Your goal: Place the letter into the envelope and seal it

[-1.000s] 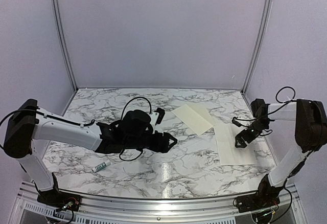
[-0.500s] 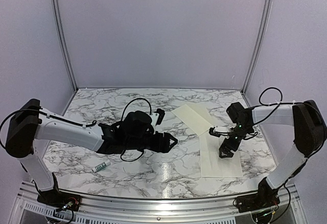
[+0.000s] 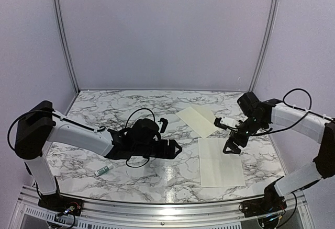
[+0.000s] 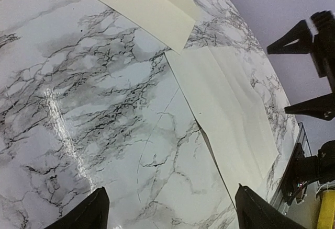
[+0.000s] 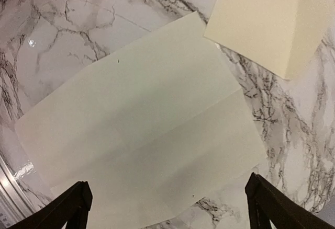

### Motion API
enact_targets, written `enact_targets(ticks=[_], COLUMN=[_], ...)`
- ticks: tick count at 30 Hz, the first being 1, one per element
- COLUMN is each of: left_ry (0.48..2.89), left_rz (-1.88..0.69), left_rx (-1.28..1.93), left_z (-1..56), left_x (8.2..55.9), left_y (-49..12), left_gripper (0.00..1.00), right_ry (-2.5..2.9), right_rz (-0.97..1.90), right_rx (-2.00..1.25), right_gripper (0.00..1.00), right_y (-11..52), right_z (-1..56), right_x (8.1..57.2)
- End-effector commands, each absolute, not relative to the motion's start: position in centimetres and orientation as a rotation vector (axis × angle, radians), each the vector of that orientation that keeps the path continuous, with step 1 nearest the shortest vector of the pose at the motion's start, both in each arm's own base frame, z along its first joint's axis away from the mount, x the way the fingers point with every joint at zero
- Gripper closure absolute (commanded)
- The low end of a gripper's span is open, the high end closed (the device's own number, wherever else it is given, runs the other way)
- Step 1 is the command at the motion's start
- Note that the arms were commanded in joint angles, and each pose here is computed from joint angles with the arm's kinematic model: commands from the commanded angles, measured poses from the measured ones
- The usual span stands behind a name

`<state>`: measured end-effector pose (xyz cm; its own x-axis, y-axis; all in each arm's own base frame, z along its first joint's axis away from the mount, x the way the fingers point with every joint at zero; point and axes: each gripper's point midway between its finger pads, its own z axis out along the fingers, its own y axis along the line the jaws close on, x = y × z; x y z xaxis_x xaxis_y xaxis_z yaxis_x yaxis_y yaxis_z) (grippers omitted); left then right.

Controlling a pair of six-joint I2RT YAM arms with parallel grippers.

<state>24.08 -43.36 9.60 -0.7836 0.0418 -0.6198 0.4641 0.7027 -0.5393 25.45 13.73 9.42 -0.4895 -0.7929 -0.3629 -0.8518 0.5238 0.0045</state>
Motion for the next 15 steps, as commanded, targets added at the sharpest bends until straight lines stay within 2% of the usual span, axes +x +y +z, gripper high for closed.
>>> enact_targets(ticks=[1, 7, 15], left_ry=[2.371, 2.417, 2.510], left_rz=[-1.062, -1.155, -1.252], left_rx=[0.336, 0.342, 0.284], left_z=[9.0, 8.0, 5.8], left_x=[24.8, 25.1, 25.2], left_y=[-45.1, -47.7, -49.9], left_gripper=[0.14, 0.14, 0.17], right_ry=[2.448, 2.643, 2.673], right_rz=[0.190, 0.259, 0.327], right_rx=[-1.199, -0.922, -1.029], right_gripper=[0.01, 0.09, 0.09], right_y=[11.5, 7.1, 7.0], right_z=[11.4, 8.9, 6.9], right_x=[27.6, 30.2, 28.2])
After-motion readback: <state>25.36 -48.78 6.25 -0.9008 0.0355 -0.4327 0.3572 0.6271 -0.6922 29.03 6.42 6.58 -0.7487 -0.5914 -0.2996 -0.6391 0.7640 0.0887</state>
